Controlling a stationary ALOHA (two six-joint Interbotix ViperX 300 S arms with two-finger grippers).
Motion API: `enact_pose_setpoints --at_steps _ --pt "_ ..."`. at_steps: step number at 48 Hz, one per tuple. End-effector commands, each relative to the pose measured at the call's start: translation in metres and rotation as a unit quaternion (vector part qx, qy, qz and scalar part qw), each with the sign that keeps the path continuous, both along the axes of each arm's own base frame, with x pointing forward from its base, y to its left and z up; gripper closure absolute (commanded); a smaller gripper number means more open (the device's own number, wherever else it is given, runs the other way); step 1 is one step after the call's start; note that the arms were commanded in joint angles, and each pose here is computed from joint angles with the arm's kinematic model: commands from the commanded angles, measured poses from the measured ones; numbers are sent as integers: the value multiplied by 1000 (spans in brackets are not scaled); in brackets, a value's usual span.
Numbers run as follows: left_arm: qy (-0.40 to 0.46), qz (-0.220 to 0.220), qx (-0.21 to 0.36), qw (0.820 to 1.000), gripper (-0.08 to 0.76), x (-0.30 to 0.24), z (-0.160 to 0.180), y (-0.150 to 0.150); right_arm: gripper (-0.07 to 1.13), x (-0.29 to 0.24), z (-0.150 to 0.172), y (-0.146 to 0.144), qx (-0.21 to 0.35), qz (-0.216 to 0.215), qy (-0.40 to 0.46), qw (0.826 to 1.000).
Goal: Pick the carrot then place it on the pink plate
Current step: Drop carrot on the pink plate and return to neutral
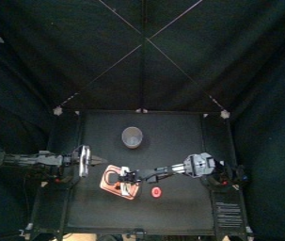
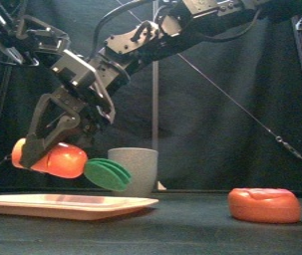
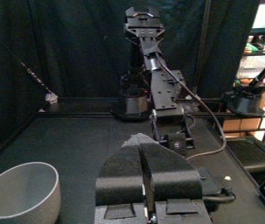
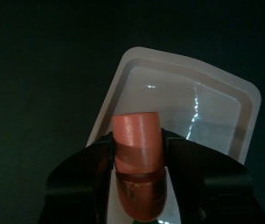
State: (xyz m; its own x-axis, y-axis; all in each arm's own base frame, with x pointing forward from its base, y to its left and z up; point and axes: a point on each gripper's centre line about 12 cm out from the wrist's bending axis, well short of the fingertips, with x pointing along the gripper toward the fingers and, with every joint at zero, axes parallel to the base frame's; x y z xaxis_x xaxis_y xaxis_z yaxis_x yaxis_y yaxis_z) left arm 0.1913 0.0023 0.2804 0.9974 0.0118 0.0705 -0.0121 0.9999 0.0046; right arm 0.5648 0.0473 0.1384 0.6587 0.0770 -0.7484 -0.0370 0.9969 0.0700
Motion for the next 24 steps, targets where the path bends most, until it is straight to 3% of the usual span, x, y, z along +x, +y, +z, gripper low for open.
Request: enact_pose_setpoints --at_steps 1,8,24 --pt "-8 1 1 1000 712 1 6 0 236 4 26 -1 -1 1 -24 1000" --pt "-7 1 1 1000 712 1 6 0 50 1 31 -4 -8 0 -27 1000" --pt "-7 1 1 1000 712 1 6 0 48 -25 90 -27 -57 -1 -43 997"
